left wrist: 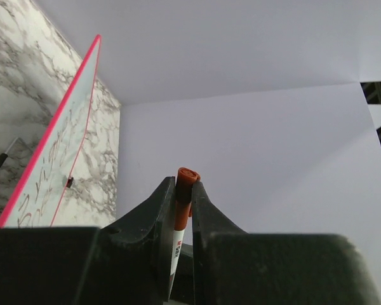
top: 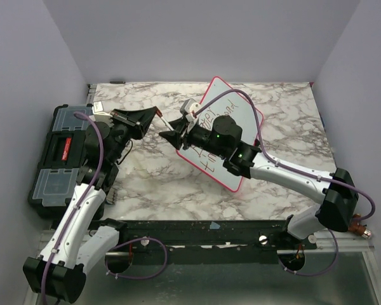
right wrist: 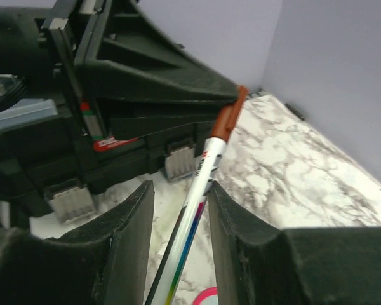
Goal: Write a sentence on the whiteboard
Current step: Insert the whiteboard marker into the pen cap, then put down the whiteboard marker at the center of the board.
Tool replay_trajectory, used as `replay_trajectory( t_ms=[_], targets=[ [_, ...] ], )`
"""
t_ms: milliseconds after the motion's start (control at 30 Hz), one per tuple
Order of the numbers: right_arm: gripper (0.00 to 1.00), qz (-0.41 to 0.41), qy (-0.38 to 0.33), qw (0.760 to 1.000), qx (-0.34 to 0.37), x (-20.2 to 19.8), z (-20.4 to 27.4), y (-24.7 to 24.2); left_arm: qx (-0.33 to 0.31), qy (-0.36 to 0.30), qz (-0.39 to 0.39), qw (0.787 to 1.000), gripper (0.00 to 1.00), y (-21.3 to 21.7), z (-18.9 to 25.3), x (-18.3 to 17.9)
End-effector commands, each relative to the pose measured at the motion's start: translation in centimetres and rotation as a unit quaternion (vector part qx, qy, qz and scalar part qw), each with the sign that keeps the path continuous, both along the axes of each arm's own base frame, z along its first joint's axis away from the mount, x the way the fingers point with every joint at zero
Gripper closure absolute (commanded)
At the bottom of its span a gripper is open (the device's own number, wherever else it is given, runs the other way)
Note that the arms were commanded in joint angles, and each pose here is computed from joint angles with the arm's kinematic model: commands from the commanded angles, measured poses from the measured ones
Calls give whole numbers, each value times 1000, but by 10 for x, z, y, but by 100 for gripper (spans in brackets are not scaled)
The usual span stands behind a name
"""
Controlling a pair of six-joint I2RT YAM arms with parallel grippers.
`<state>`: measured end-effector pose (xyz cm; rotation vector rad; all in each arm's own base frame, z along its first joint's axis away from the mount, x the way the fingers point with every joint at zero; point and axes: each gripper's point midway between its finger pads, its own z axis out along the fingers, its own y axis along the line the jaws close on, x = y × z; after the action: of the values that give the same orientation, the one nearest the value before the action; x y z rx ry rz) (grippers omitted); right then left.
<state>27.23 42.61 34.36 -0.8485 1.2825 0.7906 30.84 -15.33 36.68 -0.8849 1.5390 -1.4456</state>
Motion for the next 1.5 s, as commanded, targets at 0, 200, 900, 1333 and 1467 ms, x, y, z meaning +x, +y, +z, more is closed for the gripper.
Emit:
replay_trajectory(
  t_ms=[0, 200, 900, 1333, 1467],
  targets=[
    [56, 40, 22, 999, -10, -20, -6, 8, -3, -32, -146, 989, 100, -44, 17, -52],
    [31, 20, 26, 999, -12, -22, 1, -8, -1, -27, -143, 989, 100, -43, 13, -51],
    [9, -74, 82, 994, 0, -24, 5, -65, 24, -19, -120, 992, 100, -35, 3, -39],
    [8, -143, 111, 983, 10, -21, -12, -100, 84, 15, -97, 992, 100, -13, -23, -35],
    [6, -179, 110, 978, 12, -14, -12, -112, 118, 23, -84, 989, 100, -1, -31, -33]
  ],
)
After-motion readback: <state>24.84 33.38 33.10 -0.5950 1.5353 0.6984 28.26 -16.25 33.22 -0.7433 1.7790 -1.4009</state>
